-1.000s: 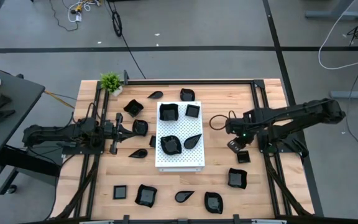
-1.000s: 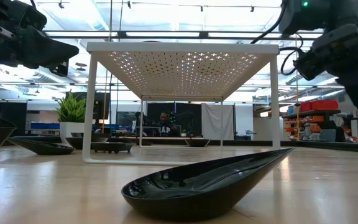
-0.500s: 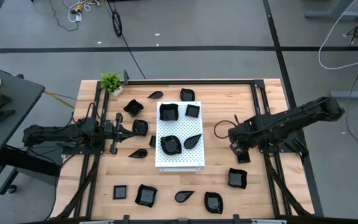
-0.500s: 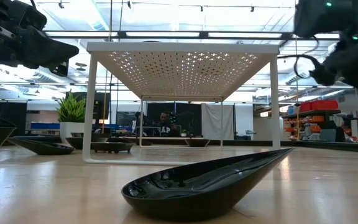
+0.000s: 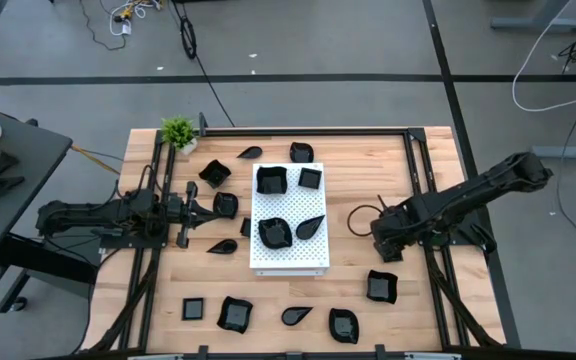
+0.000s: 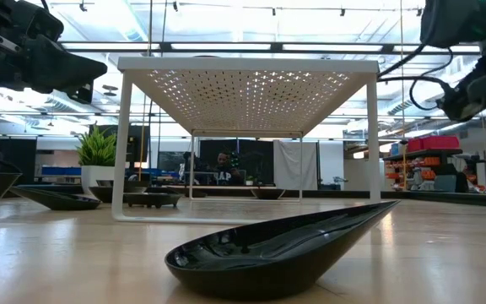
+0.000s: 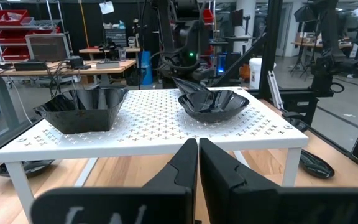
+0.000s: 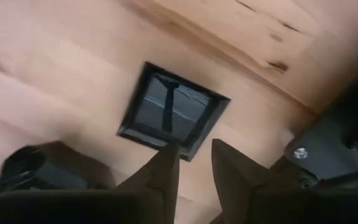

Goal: Pick & Place Mini shaped plates
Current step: Stack the black square plate on top of the other black square plate on the shelf

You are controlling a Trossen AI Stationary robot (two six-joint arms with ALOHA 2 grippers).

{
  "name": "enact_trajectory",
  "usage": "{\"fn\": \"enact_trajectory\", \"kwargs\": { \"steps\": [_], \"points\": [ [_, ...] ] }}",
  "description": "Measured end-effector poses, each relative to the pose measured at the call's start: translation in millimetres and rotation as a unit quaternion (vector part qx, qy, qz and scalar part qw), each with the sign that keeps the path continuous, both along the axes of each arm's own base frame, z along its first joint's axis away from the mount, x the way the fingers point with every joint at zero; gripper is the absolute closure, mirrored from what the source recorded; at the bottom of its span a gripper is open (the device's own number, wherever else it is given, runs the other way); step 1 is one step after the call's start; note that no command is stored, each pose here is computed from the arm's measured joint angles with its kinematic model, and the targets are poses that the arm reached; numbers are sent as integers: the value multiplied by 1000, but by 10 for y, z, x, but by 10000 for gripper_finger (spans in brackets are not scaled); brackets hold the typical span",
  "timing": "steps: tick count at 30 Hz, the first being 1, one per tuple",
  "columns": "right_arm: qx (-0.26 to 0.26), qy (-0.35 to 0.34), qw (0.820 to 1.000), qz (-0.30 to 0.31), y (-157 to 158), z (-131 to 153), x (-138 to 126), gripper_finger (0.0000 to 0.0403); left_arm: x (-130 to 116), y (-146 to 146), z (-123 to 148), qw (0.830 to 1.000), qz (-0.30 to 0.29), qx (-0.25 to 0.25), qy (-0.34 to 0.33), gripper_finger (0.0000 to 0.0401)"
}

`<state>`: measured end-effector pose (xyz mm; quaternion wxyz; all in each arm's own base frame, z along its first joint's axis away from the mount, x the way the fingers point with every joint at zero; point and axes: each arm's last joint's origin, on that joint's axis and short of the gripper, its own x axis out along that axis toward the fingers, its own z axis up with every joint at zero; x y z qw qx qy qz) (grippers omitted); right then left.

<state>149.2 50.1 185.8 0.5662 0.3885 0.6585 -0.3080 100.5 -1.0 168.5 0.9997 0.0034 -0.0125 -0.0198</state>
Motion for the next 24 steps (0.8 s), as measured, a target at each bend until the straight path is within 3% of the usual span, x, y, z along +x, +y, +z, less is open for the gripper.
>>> {"fn": "enact_trajectory", "kwargs": {
  "steps": [4, 7, 12, 18, 24],
  "points": [
    [9, -32, 998, 53, 17, 127, 99, 305, 0, 0, 1, 1000, 0, 0, 0, 380],
    [21, -76, 987, 142, 12, 285, 244, 305, 0, 0, 0, 1000, 0, 0, 0, 380],
    [21, -144, 937, 317, -69, 517, 494, 305, 0, 0, 0, 1000, 0, 0, 0, 380],
    [9, -174, 844, 508, -247, 541, 648, 305, 0, 0, 1, 1000, 0, 0, 0, 380],
    [22, -156, 826, 541, -435, 424, 724, 305, 0, 0, 1, 1000, 0, 0, 0, 380]
  ]
}}
